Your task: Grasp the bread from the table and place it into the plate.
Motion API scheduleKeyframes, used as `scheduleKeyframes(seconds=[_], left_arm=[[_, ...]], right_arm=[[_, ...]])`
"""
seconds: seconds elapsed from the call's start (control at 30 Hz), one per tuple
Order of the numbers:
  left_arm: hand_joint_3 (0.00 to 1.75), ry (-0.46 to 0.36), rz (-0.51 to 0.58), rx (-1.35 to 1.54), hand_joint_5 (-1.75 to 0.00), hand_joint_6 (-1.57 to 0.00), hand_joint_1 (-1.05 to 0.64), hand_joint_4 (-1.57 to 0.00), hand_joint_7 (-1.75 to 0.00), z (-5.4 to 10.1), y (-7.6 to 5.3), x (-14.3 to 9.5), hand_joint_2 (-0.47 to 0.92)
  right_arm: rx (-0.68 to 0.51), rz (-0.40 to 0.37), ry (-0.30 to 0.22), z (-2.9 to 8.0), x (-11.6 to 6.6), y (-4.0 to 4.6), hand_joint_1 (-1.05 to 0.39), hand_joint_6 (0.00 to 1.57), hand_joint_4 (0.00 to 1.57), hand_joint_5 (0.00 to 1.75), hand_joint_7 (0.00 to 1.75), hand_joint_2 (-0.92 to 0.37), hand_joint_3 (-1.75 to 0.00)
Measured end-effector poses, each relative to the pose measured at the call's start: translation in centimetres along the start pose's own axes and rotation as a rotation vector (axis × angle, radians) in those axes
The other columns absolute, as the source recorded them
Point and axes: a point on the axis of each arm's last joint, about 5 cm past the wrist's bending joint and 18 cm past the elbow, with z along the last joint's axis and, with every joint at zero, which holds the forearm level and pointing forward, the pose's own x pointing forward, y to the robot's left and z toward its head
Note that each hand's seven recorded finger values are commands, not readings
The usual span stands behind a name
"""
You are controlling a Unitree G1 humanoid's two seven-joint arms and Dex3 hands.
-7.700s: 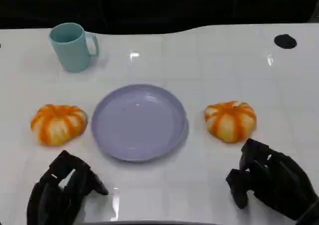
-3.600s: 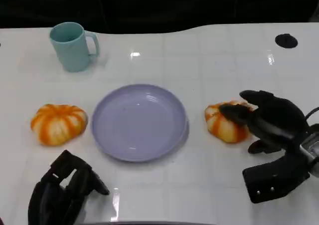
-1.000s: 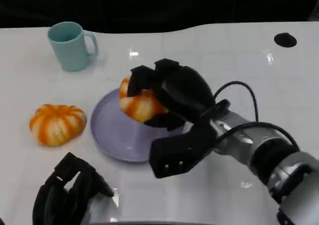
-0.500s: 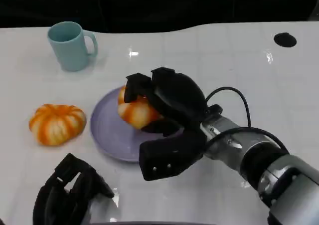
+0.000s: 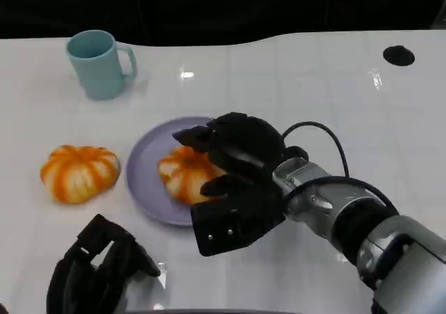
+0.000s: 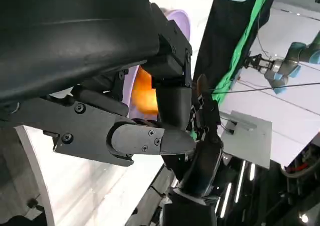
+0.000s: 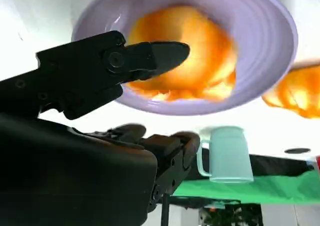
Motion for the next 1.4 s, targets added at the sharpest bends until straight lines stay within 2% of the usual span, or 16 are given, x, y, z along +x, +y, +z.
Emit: scheduleKeyframes(seconds=[0.37, 0.6, 0.73, 0.77, 0.83, 0.93, 1.07, 1.13, 1.23, 1.3, 1.4], left_arm=[[0.26, -0.015, -0.003, 0.011, -1.75, -0.51, -0.54, -0.62, -1.48, 0.2, -0.1, 0.1, 0.92], [0.25, -0.015, -0.003, 0.009, -1.75, -0.52, -0.56, -0.62, -1.48, 0.2, -0.1, 0.1, 0.92], [0.25, -0.014, -0.004, 0.009, -1.75, -0.52, -0.56, -0.62, -1.48, 0.2, -0.1, 0.1, 0.92], [0.25, -0.014, -0.004, 0.009, -1.75, -0.52, -0.56, -0.62, -1.48, 0.2, -0.1, 0.1, 0.92], [0.25, -0.014, -0.009, 0.008, -1.75, -0.51, -0.56, -0.62, -1.48, 0.1, -0.2, 0.2, 0.92], [0.24, -0.01, -0.005, 0.007, -1.75, -0.52, -0.56, -0.62, -1.49, 0.1, -0.1, 0.2, 0.92], [0.25, -0.004, -0.004, 0.006, -1.75, -0.52, -0.56, -0.62, -1.49, 0.0, -0.1, 0.2, 0.92], [0.25, -0.003, -0.008, 0.005, -1.75, -0.52, -0.56, -0.62, -1.49, 0.0, -0.2, 0.3, 0.92], [0.26, -0.006, -0.011, 0.005, -1.75, -0.52, -0.56, -0.62, -1.48, 0.1, -0.2, 0.5, 0.92], [0.27, -0.006, -0.011, 0.005, -1.75, -0.52, -0.55, -0.62, -1.48, 0.1, -0.2, 0.5, 0.92], [0.27, -0.006, -0.011, 0.006, -1.75, -0.52, -0.56, -0.62, -1.48, 0.1, -0.2, 0.5, 0.92]], right_arm=[[0.019, 0.024, -0.008, 0.0, 0.0, -0.2, -0.86, 0.08, 0.02, 0.01, 0.0, -0.92, -0.32], [0.077, -0.009, -0.048, -1.3, -0.4, -1.32, -0.85, 0.1, 0.06, 0.03, 0.01, -0.92, -0.34], [0.085, -0.002, -0.045, -1.6, -0.7, -1.1, -0.85, 0.1, 0.06, 0.03, 0.01, -0.92, -0.35], [0.086, -0.001, -0.044, -1.6, -0.7, -1.07, -0.82, 0.16, 0.15, 0.07, 0.03, -0.92, -0.34], [0.163, -0.045, -0.083, -2.1, -1.4, -1.1, -0.77, 0.26, 0.27, 0.13, 0.07, -0.92, -0.3], [0.319, -0.134, -0.141, -3.5, -3.2, -0.86, -0.73, 0.35, 0.37, 0.16, 0.09, -0.92, -0.28], [0.479, -0.156, -0.122, -5.6, -5.6, -0.07, -0.64, 0.48, 0.51, 0.21, 0.12, -0.92, -0.27], [0.605, -0.15, -0.119, -6.4, -6.7, 0.26, -0.62, 0.53, 0.56, 0.23, 0.12, -0.92, -0.28], [0.798, -0.137, -0.128, -7.3, -8.1, 0.74, -0.61, 0.63, 0.65, 0.36, 0.13, -0.92, -0.3], [0.888, -0.134, -0.15, -7.8, -8.9, 1.0, -0.55, 0.74, 0.59, 0.75, 0.15, -0.92, -0.31], [1.004, -0.138, -0.19, -8.6, -10.1, 1.29, -0.53, 0.84, 0.55, 1.05, 0.25, -0.92, -0.31]])
